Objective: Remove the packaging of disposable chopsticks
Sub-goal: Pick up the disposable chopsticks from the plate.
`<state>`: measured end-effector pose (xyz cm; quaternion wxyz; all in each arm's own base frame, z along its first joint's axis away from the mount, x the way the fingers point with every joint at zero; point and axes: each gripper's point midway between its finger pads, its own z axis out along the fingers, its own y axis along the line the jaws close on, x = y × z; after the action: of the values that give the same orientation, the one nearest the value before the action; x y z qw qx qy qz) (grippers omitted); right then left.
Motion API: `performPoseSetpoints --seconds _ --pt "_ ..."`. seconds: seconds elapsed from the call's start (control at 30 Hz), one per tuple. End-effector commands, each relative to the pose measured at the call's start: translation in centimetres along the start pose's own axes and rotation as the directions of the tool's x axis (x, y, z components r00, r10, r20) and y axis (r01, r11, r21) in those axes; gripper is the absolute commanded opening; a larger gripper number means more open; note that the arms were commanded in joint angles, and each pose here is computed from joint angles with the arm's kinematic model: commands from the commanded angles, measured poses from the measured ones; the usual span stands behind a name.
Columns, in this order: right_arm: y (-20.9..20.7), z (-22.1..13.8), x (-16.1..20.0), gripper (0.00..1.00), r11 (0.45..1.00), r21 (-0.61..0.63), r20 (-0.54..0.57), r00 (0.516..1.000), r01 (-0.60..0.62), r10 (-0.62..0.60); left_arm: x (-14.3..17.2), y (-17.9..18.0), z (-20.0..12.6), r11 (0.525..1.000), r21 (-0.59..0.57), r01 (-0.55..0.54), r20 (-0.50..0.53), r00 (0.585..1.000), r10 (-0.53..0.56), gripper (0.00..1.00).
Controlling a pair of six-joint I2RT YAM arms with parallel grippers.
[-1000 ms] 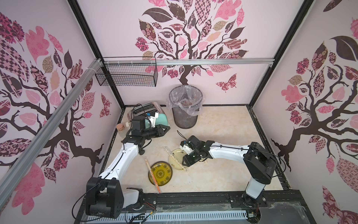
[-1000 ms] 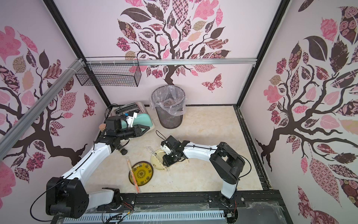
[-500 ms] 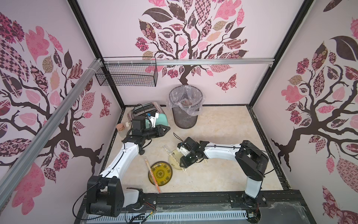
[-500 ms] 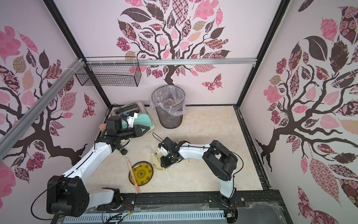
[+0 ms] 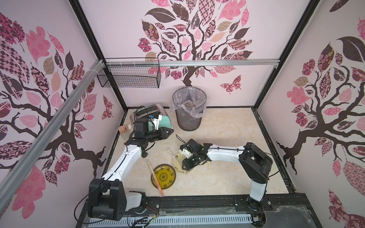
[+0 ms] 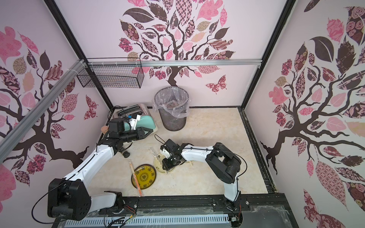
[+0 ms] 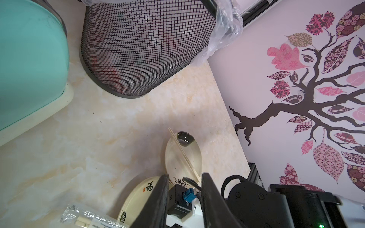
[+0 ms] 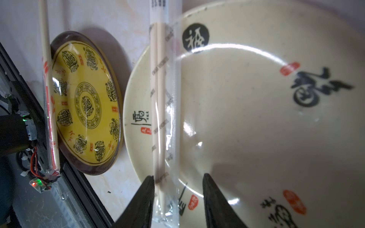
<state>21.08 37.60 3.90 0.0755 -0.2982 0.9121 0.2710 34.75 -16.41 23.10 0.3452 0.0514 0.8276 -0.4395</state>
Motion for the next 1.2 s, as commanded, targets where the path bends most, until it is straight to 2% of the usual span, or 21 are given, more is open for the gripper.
performPoseSetpoints --seconds 0.0,0.2,0.63,0.9,1.07,1.17 --pt "1.4 -1.0 -1.1 0.44 1.0 -0.021 0.03 0.999 0.015 -0.014 -0.9 -0.6 -0.1 1.0 0.018 -0.022 0.015 1.0 0.022 0.31" --pt "1.3 0.3 -0.8 0.43 1.0 -0.015 0.002 1.0 0.017 -0.017 -0.9 -0.7 -0.1 1.0 0.019 -0.023 0.017 1.0 0.022 0.32" --pt "0.8 1.5 -0.2 0.32 1.0 0.017 -0.031 1.0 0.007 -0.007 -1.0 -0.8 -0.2 0.999 0.022 -0.023 0.019 1.0 0.023 0.32" --pt "1.1 -1.0 -2.0 0.13 0.998 0.055 0.061 0.998 0.011 -0.015 -0.9 -0.8 -0.2 0.999 0.022 -0.024 0.018 1.0 0.023 0.32" --pt "1.5 -4.4 -3.3 0.0 0.997 0.08 0.157 0.987 0.011 -0.024 -1.1 -1.0 -0.3 0.999 0.024 -0.033 0.023 0.999 0.033 0.32" --pt "0.6 -7.4 -4.0 0.0 0.996 0.088 0.231 0.973 -0.015 -0.005 -1.2 -1.4 -0.6 0.998 0.023 -0.054 0.031 0.998 0.054 0.32"
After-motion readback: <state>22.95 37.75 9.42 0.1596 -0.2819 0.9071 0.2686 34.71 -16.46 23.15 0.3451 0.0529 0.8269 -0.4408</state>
